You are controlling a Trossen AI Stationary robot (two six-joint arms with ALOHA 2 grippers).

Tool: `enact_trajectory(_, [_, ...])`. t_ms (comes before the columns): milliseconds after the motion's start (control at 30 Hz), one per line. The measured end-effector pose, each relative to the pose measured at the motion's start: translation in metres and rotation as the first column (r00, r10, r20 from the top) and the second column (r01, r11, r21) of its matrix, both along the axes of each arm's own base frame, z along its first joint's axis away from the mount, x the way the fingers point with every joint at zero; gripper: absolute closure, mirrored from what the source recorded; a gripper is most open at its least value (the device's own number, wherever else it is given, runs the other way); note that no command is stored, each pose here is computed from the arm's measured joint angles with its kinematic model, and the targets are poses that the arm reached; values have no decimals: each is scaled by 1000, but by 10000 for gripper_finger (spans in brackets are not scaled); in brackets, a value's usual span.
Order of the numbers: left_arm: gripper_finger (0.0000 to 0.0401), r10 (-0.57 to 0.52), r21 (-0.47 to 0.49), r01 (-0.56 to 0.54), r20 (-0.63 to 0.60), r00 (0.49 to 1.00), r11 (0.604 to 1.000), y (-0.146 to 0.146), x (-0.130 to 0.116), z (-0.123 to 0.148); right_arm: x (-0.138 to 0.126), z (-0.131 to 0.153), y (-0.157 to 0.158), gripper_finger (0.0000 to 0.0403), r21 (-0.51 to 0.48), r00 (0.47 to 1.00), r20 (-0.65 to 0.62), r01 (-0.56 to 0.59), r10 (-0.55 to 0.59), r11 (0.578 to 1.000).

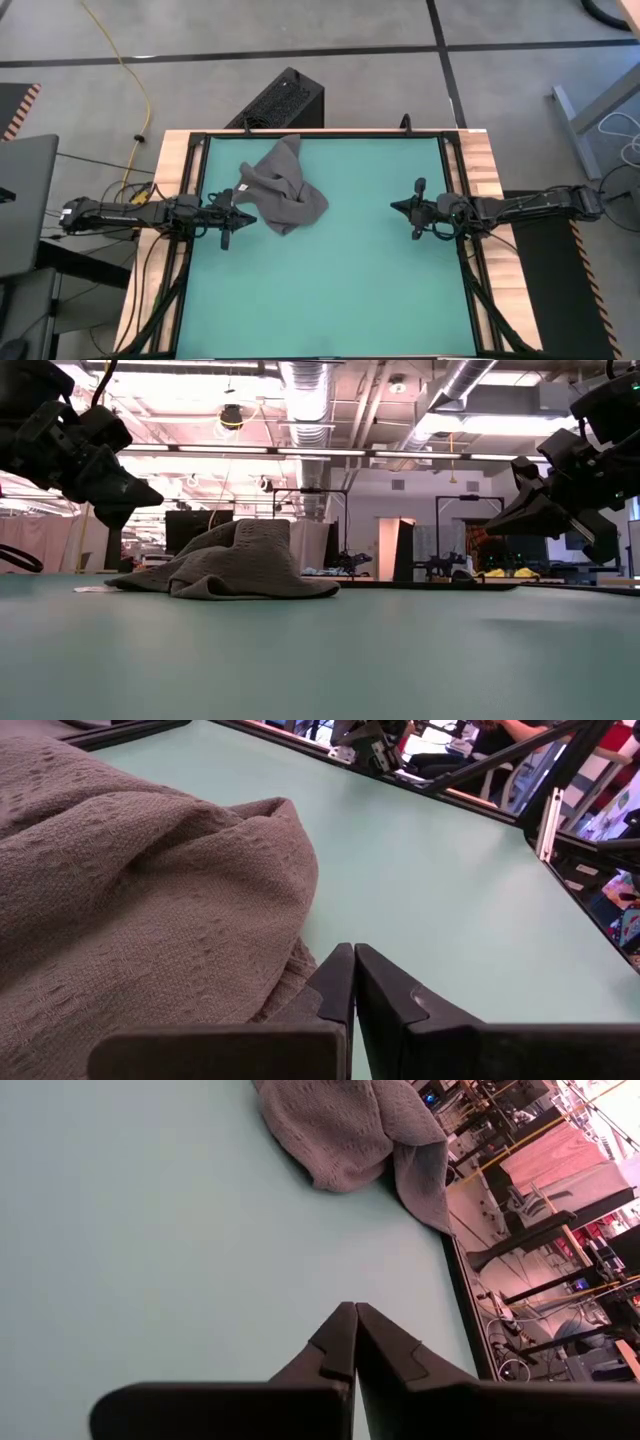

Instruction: Roll towel into tight, uniform cylinder

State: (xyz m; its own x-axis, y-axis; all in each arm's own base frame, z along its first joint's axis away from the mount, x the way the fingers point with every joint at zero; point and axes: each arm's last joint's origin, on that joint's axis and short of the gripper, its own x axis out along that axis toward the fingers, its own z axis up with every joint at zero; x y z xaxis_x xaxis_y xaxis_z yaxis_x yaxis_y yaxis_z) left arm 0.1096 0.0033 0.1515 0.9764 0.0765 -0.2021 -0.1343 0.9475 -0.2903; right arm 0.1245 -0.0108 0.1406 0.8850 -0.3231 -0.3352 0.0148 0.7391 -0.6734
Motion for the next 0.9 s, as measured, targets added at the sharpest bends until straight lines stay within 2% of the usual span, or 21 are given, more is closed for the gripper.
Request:
enact_trajectory(500, [401, 2, -6, -2, 0, 1000, 1000, 0, 0, 0, 0, 0, 0, 370, 0, 1000, 0, 0, 0, 1000])
enact_trajectory(733, [401, 30, -118, -28, 13, 999, 993, 0, 0, 0, 0, 0, 0, 370, 0, 1000, 1, 1, -1, 1000])
enact_trajectory(900, [401, 93, -140, -89, 21, 995, 986, 2, 0, 1, 2, 5, 0, 370, -8, 998, 56, -1, 1, 1000])
